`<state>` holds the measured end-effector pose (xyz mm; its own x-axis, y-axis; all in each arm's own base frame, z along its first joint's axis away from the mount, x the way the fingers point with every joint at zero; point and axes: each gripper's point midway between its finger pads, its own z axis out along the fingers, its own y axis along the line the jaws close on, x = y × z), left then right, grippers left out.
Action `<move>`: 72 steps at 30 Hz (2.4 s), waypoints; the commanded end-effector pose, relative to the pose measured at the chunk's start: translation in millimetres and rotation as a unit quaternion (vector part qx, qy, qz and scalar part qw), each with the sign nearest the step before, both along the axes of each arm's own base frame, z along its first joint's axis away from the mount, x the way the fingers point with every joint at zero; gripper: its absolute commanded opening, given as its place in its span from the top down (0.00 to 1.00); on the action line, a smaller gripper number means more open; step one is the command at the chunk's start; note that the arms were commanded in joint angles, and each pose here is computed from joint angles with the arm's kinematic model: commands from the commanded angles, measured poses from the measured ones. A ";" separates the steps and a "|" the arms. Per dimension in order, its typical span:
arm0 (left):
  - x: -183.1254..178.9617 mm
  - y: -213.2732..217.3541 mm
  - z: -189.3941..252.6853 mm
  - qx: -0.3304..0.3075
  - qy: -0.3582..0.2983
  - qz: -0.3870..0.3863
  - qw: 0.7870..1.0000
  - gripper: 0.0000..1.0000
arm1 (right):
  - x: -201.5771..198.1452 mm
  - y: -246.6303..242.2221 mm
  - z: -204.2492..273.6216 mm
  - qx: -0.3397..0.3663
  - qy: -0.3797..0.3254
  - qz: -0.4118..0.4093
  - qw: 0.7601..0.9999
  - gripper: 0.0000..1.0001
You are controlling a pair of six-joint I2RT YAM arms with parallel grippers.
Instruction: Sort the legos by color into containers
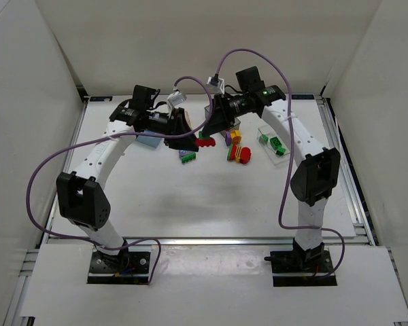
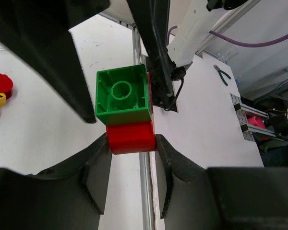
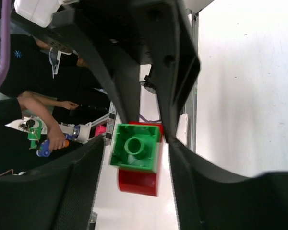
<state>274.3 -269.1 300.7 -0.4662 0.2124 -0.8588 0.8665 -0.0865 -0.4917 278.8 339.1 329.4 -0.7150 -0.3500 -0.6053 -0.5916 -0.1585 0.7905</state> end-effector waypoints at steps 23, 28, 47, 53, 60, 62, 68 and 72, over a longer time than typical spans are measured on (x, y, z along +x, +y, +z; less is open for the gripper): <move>-30.8 -15.8 -4.1 0.003 0.028 -0.038 0.999 0.90 | 16.6 -11.8 30.4 0.022 -0.073 -0.037 0.996 0.95; -48.2 -20.0 -10.8 0.006 0.051 -0.057 0.997 0.90 | 43.5 -23.2 35.6 0.019 -0.097 -0.080 0.992 0.96; 130.9 -54.1 -48.6 0.120 0.008 0.133 0.984 0.90 | 108.2 -177.2 -27.4 -0.151 -0.184 -0.343 0.909 0.98; 193.9 -72.4 -64.1 0.123 0.016 0.187 0.975 0.90 | 99.7 -203.7 -65.5 -0.231 -0.208 -0.383 0.870 0.99; 216.6 -79.8 -70.0 0.113 0.005 0.198 0.974 0.90 | 115.1 -245.3 -123.5 -0.348 -0.245 -0.410 0.807 0.99; 218.3 -79.0 -68.3 0.112 0.001 0.200 0.973 0.90 | 115.6 -250.9 -142.1 -0.367 -0.239 -0.405 0.803 0.99; 227.1 -69.2 -64.9 0.114 -0.009 0.216 0.970 0.90 | 134.5 -267.1 -177.9 -0.394 -0.227 -0.402 0.795 0.99; 229.0 -64.0 -62.9 0.112 -0.007 0.219 0.969 0.90 | 149.6 -272.7 -188.3 -0.402 -0.226 -0.406 0.789 0.99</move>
